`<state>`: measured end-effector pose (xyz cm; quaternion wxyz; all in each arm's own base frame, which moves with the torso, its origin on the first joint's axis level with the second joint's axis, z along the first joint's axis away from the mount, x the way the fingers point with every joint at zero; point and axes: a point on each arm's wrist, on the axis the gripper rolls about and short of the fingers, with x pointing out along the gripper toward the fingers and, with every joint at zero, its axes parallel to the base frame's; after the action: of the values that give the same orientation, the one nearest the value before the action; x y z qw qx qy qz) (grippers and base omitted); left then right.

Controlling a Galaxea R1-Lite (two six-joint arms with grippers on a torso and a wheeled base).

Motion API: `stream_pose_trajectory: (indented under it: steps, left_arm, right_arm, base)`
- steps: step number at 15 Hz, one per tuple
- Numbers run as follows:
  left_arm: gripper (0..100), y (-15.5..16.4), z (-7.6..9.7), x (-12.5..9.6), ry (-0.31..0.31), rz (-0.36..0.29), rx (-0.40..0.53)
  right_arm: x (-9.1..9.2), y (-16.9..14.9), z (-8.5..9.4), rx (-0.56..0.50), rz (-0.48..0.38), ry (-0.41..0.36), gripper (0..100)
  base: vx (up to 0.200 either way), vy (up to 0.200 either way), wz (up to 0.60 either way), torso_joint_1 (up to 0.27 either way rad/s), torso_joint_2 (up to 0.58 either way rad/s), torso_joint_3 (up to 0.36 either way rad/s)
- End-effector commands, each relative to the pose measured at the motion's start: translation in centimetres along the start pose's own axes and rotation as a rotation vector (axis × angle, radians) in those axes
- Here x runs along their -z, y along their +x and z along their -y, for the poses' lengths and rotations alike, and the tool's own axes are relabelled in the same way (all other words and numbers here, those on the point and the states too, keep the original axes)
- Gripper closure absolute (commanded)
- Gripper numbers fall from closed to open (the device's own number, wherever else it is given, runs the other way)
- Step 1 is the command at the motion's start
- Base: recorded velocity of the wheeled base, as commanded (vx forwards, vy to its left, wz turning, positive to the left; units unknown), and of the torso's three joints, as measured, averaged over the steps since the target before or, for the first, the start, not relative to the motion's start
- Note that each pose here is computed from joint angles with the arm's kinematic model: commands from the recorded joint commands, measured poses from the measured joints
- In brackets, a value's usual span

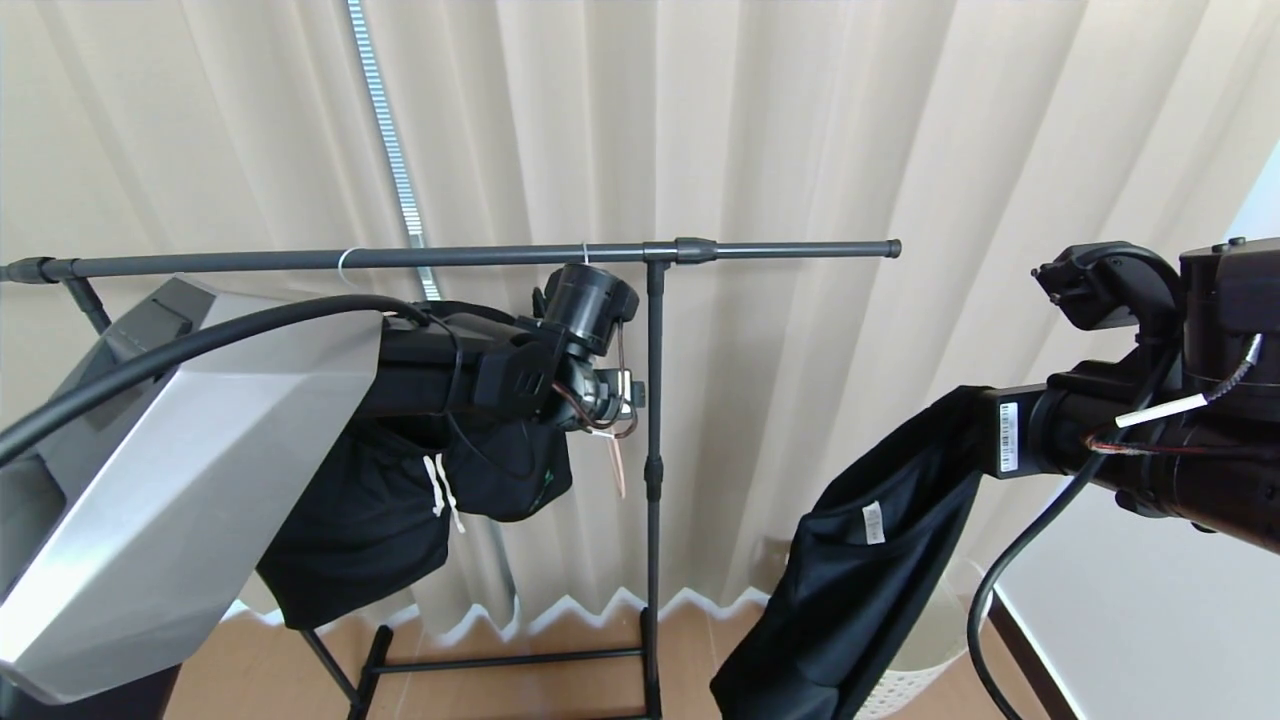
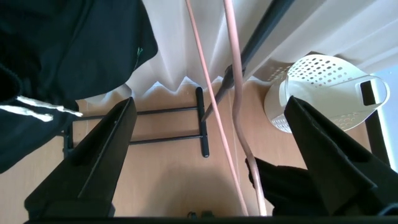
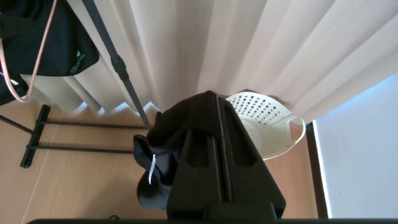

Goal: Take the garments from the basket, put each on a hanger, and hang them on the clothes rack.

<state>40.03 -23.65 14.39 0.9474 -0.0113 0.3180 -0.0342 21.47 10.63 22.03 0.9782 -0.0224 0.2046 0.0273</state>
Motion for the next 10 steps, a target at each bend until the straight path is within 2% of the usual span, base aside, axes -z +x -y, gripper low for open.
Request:
stream_pose_trajectory:
  steps: [1,6,7,10]
  left_arm:
    - [0,0.87,0.04,0.37,0.003,-0.011,-0.007]
    - [0,1.64,0.21,0.54,0.003,-0.013,-0.009]
    - [100,1.64,0.21,0.54,0.003,-0.013,-0.009]
    - [100,1.51,0.19,0.4,0.002,-0.007,-0.015]
  right_arm:
    - [0.0,-0.01,0.0,0.0,0.0,0.0,100]
    - [0.0,-0.01,0.0,0.0,0.0,0.0,100]
    - [0.0,-0.01,0.0,0.0,0.0,0.0,100]
    - [0.04,0.0,0.0,0.0,-0.001,-0.001,100]
  base:
    - [0.0,0.0,0.0,0.0,0.0,0.0]
    - [0.0,0.0,0.0,0.0,0.0,0.0]
    - [0.0,0.0,0.0,0.0,0.0,0.0]
    - [0.0,0.0,0.0,0.0,0.0,0.0]
